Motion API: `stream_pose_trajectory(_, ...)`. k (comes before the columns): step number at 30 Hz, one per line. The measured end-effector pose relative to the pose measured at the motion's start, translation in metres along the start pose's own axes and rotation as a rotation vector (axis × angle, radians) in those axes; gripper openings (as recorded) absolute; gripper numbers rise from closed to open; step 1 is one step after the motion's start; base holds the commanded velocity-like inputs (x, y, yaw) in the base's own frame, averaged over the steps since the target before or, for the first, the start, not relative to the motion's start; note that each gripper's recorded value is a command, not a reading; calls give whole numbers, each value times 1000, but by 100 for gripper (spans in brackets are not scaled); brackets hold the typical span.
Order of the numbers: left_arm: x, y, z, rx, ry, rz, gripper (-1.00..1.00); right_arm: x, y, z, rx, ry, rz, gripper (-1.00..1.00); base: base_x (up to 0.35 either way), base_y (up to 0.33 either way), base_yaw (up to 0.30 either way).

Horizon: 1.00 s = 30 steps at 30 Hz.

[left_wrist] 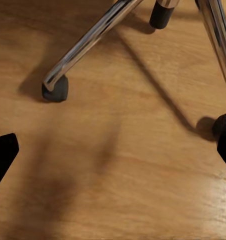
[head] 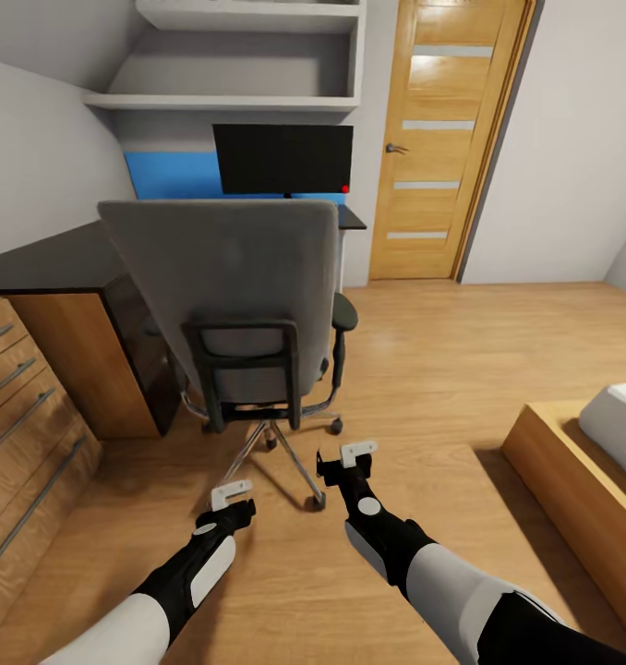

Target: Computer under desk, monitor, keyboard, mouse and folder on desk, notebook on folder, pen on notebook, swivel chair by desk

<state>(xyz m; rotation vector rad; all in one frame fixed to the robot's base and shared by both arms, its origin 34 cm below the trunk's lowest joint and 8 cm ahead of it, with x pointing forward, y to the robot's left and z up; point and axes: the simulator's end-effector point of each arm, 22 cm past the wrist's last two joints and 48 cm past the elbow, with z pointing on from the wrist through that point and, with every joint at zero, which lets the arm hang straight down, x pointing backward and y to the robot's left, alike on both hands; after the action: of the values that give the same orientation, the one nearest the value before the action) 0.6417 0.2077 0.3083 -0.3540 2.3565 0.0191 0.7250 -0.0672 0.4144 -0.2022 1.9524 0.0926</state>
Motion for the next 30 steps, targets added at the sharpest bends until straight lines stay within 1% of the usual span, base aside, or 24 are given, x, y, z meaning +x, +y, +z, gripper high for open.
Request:
stream_pose_trajectory(3, 0, 0, 0, 0, 0, 0, 100, 0, 0, 0, 0, 0, 0, 100, -160, 200, 0)
stream_pose_trajectory(6, 0, 1, 0, -1, -1, 0, 100, 0, 0, 0, -1, -1, -1, 100, -18, 260, 0)
stream_pose_trajectory(10, -2, 1, 0, -1, -6, -1, 100, -1, 0, 0, -1, -1, -1, 100, 110, 285, 0)
stream_pose_trajectory(15, -6, 2, 0, -2, -27, -9, 100, 0, 1, 0, -4, 0, -2, 100, 189, 222, 0)
stream_pose_trajectory(20, -7, 2, 0, -2, -36, -12, 100, 0, 1, 0, -6, 1, -2, 100, 81, 68, 0)
stream_pose_trajectory(30, -8, 1, 0, -1, -41, -14, 100, -1, 1, 0, -3, -7, 1, 100, 13, 11, 0)
